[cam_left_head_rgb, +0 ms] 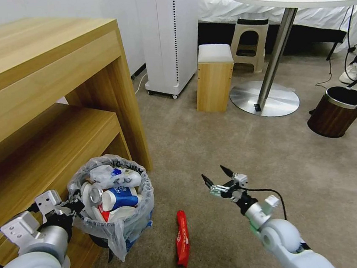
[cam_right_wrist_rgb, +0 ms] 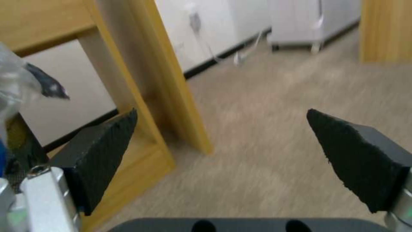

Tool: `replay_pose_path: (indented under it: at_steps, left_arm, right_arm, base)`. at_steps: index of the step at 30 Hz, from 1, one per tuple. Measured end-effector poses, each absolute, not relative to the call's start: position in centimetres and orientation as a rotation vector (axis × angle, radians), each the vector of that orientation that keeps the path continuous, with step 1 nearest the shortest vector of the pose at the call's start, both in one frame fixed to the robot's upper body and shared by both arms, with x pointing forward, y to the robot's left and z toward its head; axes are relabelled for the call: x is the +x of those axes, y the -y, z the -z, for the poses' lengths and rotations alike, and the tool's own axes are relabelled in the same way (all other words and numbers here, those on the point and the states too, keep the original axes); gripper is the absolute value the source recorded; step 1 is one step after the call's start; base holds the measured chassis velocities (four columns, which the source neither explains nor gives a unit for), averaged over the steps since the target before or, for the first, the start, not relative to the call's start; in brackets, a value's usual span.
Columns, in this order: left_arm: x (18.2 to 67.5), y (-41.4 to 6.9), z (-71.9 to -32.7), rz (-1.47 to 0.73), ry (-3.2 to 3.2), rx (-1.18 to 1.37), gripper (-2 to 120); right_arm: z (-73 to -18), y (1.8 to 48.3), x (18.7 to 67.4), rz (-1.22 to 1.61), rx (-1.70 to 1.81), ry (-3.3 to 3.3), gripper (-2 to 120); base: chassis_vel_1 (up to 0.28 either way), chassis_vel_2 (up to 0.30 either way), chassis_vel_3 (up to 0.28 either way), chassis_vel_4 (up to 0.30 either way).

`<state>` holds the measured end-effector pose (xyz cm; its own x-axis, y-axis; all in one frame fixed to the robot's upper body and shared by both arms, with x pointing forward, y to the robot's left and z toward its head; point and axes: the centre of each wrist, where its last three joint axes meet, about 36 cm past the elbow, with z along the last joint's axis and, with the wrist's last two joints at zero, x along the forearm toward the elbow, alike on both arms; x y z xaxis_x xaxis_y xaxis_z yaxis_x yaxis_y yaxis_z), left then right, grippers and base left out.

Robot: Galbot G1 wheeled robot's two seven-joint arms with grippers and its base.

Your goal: Pick up the trash bin and place the garbage on the floor into it.

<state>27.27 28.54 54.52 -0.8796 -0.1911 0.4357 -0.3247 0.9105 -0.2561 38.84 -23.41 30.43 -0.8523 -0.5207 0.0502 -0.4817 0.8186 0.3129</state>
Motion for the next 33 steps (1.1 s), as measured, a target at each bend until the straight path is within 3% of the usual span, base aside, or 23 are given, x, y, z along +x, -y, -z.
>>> replay_pose_path:
  at_steps: [10,20,33]
  left_arm:
    - [26.6,-28.0,-54.4,-0.432,2.654,0.374,2]
    - [25.9,-27.9,-54.1,-0.413,2.640,0.397,2]
    - [26.1,-27.8,-53.8,-0.427,2.635,0.404,2]
  right_arm:
    - [-28.3,20.6,41.2,0.525,0.783,2.539,100]
    - [-25.2,14.9,42.0,0.529,0.739,2.302,100]
    - [-25.8,11.6,41.6,0.479,0.594,2.154,100]
  base:
    - [0.000,0.000,0.000,0.000]
    - [0.000,0.000,0.000,0.000]
    - [0.000,0.000,0.000,0.000]
